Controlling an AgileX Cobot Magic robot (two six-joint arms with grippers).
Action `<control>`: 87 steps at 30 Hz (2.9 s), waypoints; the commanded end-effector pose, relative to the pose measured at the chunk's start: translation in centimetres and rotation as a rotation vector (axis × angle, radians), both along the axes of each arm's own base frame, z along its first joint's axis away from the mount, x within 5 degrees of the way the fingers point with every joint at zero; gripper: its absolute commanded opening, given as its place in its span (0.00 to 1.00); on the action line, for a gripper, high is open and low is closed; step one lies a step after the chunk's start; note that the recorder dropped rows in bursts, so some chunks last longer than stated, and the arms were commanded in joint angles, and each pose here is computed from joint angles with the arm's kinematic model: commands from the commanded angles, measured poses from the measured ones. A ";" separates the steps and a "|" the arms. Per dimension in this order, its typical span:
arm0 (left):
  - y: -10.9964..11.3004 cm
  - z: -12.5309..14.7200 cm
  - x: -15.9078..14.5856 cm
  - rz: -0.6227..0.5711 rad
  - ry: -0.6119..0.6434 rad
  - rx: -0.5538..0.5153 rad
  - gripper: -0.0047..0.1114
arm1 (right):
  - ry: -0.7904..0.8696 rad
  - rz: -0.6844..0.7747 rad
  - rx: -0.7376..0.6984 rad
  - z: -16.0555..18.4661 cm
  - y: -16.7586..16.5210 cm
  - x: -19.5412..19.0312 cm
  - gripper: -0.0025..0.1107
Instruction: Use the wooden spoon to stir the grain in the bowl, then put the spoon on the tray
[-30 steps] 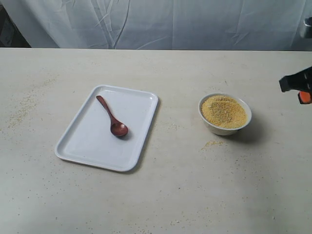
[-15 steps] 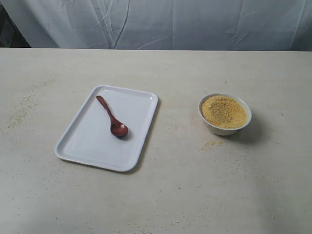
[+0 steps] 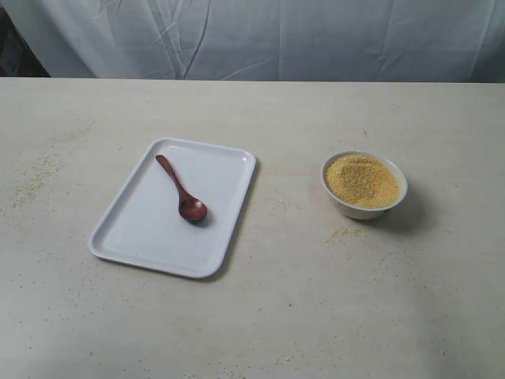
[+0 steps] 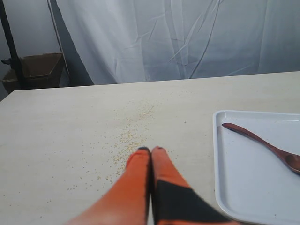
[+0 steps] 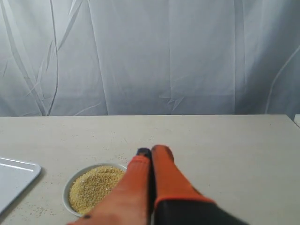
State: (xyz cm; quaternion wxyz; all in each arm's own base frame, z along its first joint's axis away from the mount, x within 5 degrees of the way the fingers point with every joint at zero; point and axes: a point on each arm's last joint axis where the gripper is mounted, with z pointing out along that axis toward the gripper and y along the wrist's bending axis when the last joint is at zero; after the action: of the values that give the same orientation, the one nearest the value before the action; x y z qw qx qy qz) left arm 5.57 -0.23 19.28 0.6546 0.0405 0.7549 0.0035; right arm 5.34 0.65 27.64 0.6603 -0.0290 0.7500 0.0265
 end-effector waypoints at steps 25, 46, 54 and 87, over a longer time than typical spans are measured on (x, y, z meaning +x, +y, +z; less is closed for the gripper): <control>0.0 0.1 0.0 -0.004 -0.014 -0.004 0.04 | 0.113 -0.042 0.045 -6.2 -0.3 -0.7 0.01; 0.0 0.1 0.0 -0.004 -0.014 -0.004 0.04 | 0.152 -0.079 0.074 -9.6 -0.4 0.0 0.01; 0.0 0.1 0.0 -0.004 -0.014 -0.004 0.04 | 0.153 -0.112 0.093 -9.6 -0.6 0.0 0.01; 0.0 0.1 0.0 -0.004 -0.014 -0.004 0.04 | 0.152 -0.110 0.101 -9.6 -0.5 0.0 0.01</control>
State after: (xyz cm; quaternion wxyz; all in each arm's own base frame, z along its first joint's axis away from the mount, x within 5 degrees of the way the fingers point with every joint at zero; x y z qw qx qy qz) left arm 5.57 -0.23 19.28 0.6546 0.0405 0.7549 0.0035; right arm 5.30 0.16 18.05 0.5971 0.0456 0.8002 0.0328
